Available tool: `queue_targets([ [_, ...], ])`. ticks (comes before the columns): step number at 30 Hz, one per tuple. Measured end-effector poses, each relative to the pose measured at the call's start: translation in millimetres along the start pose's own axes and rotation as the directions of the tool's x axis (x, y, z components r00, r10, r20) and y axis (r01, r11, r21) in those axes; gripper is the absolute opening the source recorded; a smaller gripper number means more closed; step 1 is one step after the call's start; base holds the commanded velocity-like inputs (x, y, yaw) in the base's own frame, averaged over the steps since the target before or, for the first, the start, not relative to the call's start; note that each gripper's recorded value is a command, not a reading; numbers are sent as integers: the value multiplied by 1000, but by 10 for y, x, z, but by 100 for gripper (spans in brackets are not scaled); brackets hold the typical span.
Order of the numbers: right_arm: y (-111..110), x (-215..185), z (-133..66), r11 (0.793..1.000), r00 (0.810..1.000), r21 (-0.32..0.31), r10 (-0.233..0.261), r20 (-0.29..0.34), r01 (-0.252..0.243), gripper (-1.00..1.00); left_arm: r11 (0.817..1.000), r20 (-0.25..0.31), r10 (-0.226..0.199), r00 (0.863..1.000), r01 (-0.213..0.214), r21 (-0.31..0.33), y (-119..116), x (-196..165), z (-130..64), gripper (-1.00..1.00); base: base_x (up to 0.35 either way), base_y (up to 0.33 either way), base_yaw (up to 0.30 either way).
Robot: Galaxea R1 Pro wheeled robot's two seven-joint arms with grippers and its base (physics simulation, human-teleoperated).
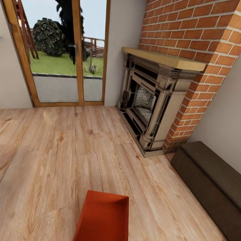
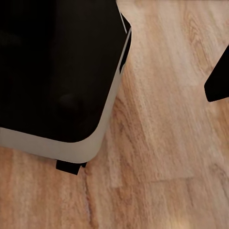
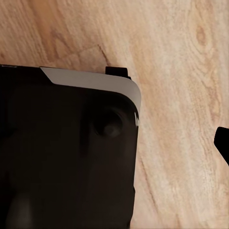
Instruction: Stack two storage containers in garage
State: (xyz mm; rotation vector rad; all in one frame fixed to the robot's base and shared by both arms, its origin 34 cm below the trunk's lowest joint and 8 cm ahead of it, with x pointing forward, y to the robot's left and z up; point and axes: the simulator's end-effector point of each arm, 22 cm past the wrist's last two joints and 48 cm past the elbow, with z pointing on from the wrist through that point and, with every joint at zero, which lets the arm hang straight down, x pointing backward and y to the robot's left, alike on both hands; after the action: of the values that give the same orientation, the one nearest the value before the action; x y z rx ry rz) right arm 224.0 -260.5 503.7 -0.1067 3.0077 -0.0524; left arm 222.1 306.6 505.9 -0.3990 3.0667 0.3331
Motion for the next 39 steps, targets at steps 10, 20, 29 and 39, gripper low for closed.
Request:
queue_targets([
  [10, 2, 65, 5, 1000, 1000, -1, -1, -16, 1, 100, 1000, -15, 3, 1000, -3, -4, 13, 60, 13, 100, 0, 0, 0],
  [20, 10, 130, 9, 1000, 999, -2, -1, -32, 1, 100, 1000, -31, 7, 999, -7, -8, 28, 127, 24, 100, 0, 0, 0],
  [29, 15, 187, 11, 1000, 999, -4, -1, -46, 1, 100, 1000, -45, 10, 999, -10, -12, 40, 182, 34, 100, 0, 0, 0],
  [39, 19, 251, 13, 1000, 998, -5, -2, -62, 2, 100, 1000, -61, 13, 998, -14, -16, 56, 250, 43, 100, 0, 0, 0],
])
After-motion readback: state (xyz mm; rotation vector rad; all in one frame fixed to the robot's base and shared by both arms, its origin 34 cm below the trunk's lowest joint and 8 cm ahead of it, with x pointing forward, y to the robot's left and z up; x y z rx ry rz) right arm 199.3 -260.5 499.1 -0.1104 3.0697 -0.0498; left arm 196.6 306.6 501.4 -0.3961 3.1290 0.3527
